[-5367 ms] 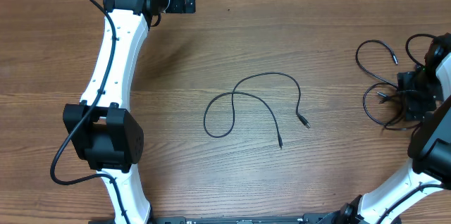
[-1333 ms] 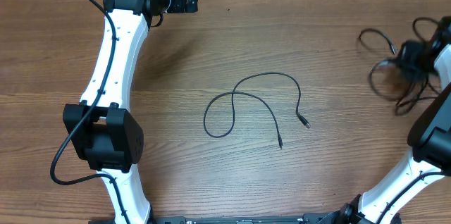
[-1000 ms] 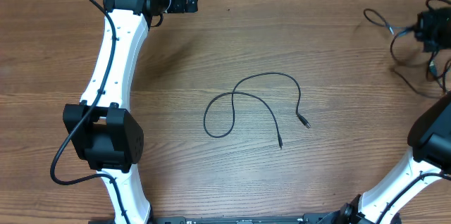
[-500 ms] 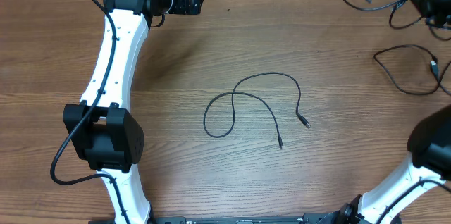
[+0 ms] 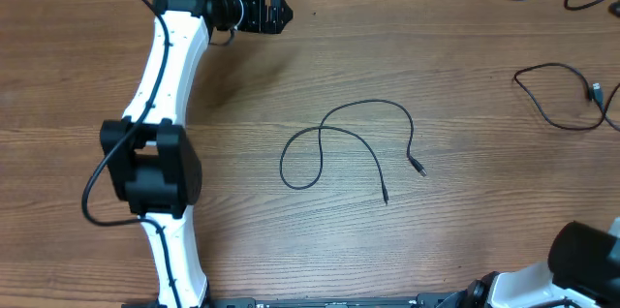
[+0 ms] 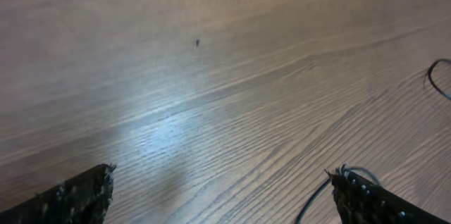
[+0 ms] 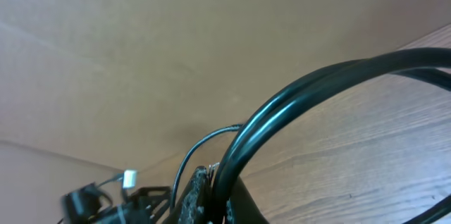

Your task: Untangle cables

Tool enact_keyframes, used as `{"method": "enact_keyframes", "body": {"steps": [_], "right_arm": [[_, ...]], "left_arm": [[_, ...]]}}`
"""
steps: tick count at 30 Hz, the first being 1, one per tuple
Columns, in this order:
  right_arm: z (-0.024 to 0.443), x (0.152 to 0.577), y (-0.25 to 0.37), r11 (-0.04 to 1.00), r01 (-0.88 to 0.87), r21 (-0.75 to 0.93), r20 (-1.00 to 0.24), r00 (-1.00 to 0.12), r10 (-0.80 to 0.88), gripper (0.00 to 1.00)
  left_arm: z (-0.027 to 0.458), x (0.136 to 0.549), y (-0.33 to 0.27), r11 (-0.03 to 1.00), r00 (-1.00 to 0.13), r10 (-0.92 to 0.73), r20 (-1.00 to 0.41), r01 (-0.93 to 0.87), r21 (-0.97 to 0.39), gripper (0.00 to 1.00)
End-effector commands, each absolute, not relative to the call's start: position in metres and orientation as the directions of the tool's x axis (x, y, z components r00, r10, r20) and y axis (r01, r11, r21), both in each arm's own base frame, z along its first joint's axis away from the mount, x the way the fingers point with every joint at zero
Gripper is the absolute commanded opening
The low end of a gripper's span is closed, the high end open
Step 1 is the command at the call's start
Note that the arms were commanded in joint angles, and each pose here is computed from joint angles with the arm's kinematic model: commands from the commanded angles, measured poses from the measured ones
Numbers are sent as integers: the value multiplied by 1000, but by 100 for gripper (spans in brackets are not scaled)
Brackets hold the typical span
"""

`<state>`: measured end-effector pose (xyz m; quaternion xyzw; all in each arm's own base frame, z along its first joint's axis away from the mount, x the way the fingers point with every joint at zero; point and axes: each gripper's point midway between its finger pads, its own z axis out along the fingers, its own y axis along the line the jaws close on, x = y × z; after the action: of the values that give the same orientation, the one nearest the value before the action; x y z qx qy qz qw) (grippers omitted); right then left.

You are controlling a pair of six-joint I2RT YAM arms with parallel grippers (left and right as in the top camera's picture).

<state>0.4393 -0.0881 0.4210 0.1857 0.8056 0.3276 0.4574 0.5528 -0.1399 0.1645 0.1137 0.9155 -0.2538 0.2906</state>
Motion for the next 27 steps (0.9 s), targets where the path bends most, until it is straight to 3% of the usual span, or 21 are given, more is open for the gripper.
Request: {"method": "enact_keyframes", "body": {"steps": [1,7,11,17,23,27], "right_arm": [[412,443,-89,759,85,646,-630,-503,592,4],[382,441,-95,773,269,574,-597,-509,620,4],[354,418,-126,700,529,480,-540,-450,711,4],[329,327,-184,426,879,215,-509,-271,817,4],[337,236,-218,145,983,114,-508,-67,858,4],[346,197,-239,10,990,141,-522,66,850,4]], "left_arm": [[167,558,-145,815,-786,70,-614,400,-419,100],[182,568,-152,790,-738,57,-672,444,-422,100],[185,570,-152,788,-735,46,-676,443,-428,100],[191,571,-153,783,-726,44,-686,452,-428,99],[202,577,-154,781,-699,39,-714,467,-415,99],[205,579,-155,779,-696,23,-717,463,-424,99]]}}
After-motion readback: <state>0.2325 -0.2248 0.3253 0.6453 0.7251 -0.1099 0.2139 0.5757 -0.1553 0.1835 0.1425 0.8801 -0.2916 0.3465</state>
